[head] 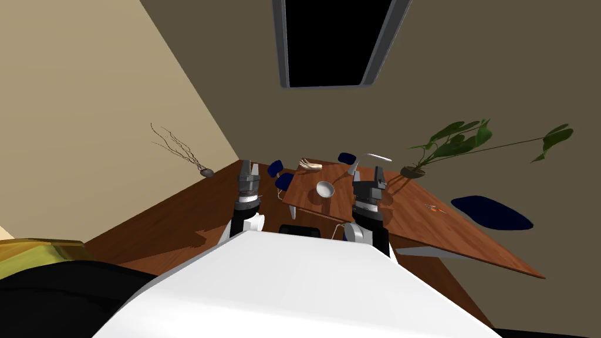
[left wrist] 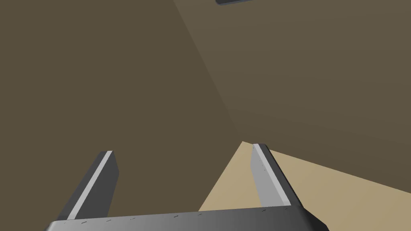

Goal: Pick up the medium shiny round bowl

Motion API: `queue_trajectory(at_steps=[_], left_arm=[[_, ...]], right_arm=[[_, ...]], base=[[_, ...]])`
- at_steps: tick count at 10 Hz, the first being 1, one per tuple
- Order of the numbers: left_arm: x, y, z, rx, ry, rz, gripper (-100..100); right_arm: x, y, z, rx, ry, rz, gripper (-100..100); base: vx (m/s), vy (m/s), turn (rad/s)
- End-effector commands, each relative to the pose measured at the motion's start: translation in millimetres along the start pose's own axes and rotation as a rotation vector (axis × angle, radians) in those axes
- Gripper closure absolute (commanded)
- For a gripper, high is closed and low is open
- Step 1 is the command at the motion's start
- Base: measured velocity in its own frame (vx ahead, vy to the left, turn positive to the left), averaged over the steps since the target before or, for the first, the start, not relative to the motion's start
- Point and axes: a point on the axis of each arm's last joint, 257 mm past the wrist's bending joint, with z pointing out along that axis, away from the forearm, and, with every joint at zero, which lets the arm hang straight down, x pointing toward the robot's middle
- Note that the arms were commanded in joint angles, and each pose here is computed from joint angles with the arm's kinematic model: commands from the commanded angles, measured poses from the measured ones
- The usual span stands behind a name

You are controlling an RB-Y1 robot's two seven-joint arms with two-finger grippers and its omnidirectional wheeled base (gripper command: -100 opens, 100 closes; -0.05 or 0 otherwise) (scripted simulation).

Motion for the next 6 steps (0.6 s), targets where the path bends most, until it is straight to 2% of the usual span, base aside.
queue_trajectory(at_steps=[1,5,6], left_arm=[[0.0,0,0.0,0.000,0.000,0.000,0],[0.0,0,0.0,0.000,0.000,0.000,0],[0.0,0,0.0,0.000,0.000,0.000,0]], right_arm=[[4,-7,-2.7,0.021,0.033,-0.017,-100],[19,-44,-21.2,0.129,0.155,-0.091,-100],[20,-44,-21.6,0.130,0.166,-0.096,-100]], base=[[-0.047,0.003,-0.015],[-0.096,-0.003,-0.006],[-0.060,-0.008,0.001]])
